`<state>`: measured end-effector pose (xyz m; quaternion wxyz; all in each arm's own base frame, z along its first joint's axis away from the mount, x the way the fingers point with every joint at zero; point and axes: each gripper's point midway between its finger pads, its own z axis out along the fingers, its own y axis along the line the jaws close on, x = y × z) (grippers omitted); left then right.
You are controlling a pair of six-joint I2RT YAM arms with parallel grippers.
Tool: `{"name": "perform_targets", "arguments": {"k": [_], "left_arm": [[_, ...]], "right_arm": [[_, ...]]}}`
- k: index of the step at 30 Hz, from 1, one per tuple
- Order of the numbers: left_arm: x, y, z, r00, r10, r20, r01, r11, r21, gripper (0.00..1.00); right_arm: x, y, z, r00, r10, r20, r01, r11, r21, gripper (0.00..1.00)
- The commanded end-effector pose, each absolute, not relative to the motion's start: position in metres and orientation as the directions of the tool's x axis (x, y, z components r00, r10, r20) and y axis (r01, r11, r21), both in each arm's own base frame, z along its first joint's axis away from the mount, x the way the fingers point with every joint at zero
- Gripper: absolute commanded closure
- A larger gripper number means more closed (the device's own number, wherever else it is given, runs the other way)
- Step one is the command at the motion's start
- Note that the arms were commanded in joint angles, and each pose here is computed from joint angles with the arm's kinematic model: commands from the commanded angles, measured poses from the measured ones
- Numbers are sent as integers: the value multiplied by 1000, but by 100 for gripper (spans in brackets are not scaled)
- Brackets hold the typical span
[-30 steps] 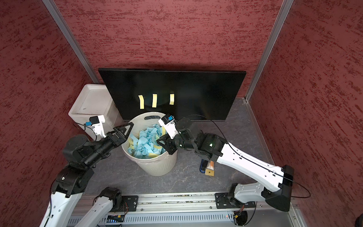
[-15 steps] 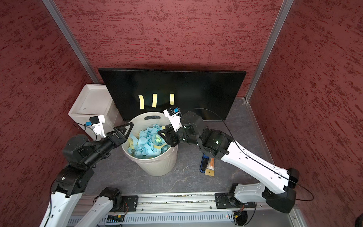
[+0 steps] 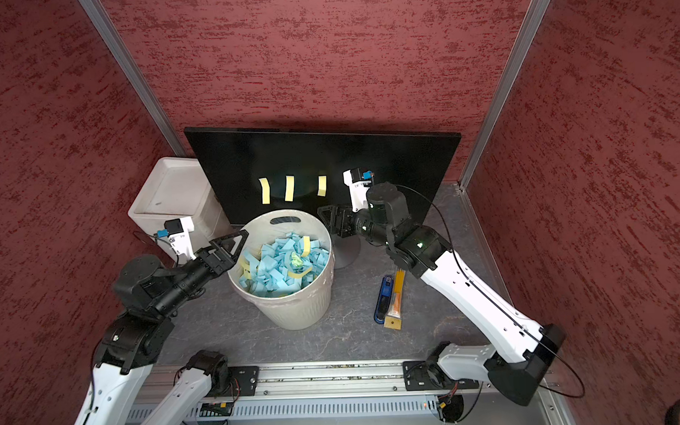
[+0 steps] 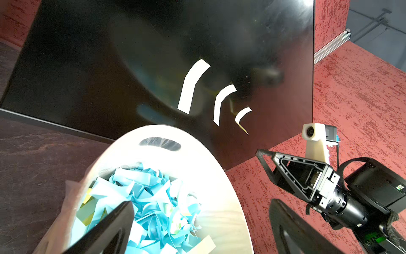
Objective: Remove the sticky note from the monitor
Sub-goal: Tear off the sticky note from the monitor.
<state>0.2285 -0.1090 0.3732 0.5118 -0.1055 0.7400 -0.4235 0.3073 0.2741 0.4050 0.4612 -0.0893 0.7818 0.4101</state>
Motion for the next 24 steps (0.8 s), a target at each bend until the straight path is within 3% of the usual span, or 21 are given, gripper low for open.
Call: {"name": "perform_targets", "arguments": {"k": [1, 12, 24], "left_arm": [[225, -106, 375, -441, -588, -678, 284, 625, -727, 0], [225, -105, 372, -438, -582, -685, 280, 635, -720, 0], [224, -101, 370, -430, -580, -692, 274, 647, -712, 0]], "right_arm": [[321, 277, 418, -590, 346, -729, -501, 551, 667, 36], [355, 285, 407, -681, 464, -567, -390, 426, 817, 41], [369, 289, 391, -700, 508, -502, -328, 397, 857, 51]]}}
